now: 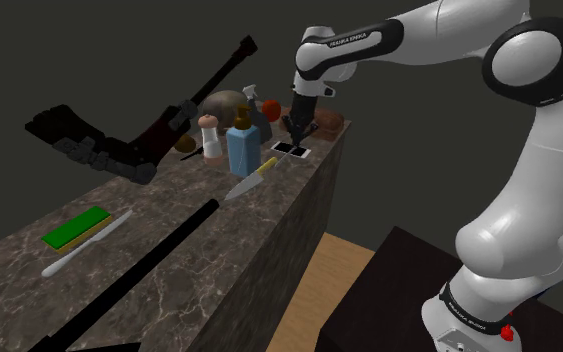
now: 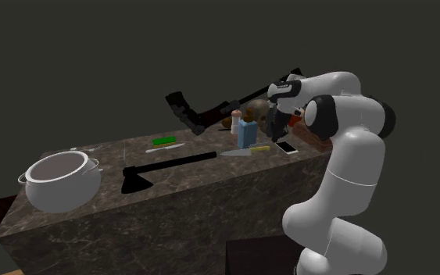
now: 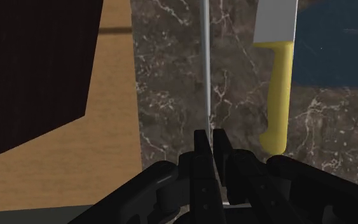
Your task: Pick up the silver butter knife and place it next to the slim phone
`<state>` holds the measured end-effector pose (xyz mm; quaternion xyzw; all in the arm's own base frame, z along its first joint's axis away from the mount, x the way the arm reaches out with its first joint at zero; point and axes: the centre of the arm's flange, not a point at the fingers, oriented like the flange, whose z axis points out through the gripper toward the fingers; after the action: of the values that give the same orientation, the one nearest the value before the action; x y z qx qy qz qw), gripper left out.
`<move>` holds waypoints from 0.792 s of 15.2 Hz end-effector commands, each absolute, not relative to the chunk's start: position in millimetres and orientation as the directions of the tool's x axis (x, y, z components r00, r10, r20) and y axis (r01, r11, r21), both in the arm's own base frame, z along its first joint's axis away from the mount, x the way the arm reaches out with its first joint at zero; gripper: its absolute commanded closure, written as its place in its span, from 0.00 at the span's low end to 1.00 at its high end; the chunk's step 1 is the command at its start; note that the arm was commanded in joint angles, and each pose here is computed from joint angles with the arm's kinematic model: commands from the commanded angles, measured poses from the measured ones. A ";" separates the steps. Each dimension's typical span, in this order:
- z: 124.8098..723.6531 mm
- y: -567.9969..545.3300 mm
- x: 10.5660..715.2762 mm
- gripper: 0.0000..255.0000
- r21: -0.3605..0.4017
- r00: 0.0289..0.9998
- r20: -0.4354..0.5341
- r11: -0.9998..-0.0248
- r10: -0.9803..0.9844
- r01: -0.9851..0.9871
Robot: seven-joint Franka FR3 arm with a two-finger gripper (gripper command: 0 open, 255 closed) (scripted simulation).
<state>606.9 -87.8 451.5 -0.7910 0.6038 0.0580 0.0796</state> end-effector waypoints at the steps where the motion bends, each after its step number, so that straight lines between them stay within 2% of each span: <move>1: 451.5 -113.7 611.5 1.00 -0.056 0.265 -0.188 -0.259 -0.946 -0.964; 12: 453.6 -255.0 644.4 1.00 -0.056 0.265 -0.188 -0.259 -0.946 -0.964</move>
<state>642.9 -238.0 457.8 -0.7913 0.6035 0.0578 0.0800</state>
